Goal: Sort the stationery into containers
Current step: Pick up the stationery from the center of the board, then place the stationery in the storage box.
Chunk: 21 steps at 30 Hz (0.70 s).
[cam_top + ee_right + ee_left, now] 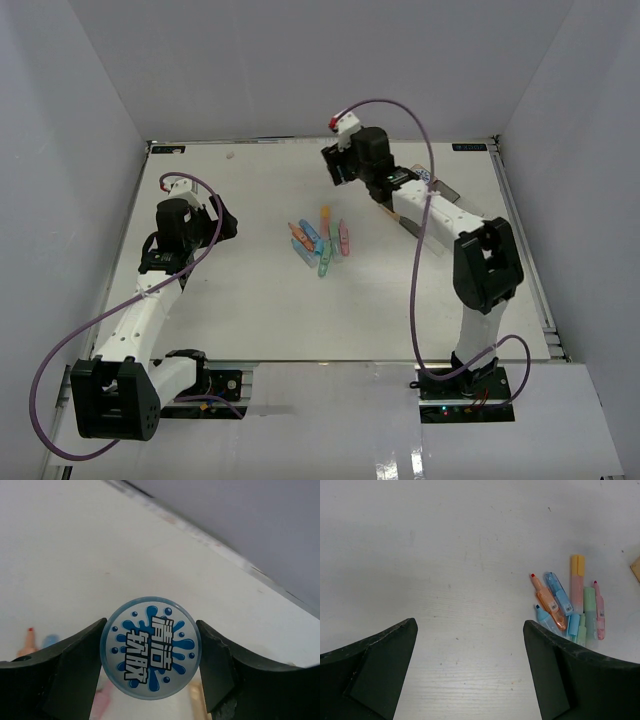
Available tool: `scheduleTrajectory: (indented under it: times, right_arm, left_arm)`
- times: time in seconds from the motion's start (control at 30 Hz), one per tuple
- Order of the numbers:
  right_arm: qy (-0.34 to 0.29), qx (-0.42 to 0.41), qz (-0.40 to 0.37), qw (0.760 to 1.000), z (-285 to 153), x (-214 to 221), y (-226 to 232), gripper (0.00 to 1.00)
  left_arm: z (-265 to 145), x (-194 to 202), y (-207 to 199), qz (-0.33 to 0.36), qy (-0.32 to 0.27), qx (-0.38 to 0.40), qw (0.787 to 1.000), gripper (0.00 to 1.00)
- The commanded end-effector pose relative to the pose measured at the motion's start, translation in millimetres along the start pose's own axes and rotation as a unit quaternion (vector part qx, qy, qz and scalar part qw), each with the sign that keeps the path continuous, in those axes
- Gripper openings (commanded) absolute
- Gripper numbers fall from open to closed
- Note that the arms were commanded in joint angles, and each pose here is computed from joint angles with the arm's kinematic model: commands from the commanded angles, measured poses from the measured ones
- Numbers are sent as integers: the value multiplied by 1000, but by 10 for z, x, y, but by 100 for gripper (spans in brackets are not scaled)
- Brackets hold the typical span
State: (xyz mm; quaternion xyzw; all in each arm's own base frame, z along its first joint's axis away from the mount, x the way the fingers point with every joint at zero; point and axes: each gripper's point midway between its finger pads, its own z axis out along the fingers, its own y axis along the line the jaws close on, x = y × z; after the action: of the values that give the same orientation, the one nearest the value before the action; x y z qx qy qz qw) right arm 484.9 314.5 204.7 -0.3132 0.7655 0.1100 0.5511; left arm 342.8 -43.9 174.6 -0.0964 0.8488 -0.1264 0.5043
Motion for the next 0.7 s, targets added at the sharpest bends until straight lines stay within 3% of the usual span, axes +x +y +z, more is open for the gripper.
scheduleTrajectory:
  times: [0.0, 0.23, 0.67]
  right_arm:
    - [-19, 130, 42, 991, -341, 19, -913, 37]
    - [7, 204, 95, 974, -653, 606, -1619, 37]
    - [38, 186, 106, 976, -380, 1117, -1623, 41]
  left_arm:
    - [-16, -81, -44, 2, -10, 11, 1000, 98]
    - [-23, -89, -45, 1, -12, 11, 1000, 98]
    - [-18, -80, -48, 0, -11, 12, 1000, 98]
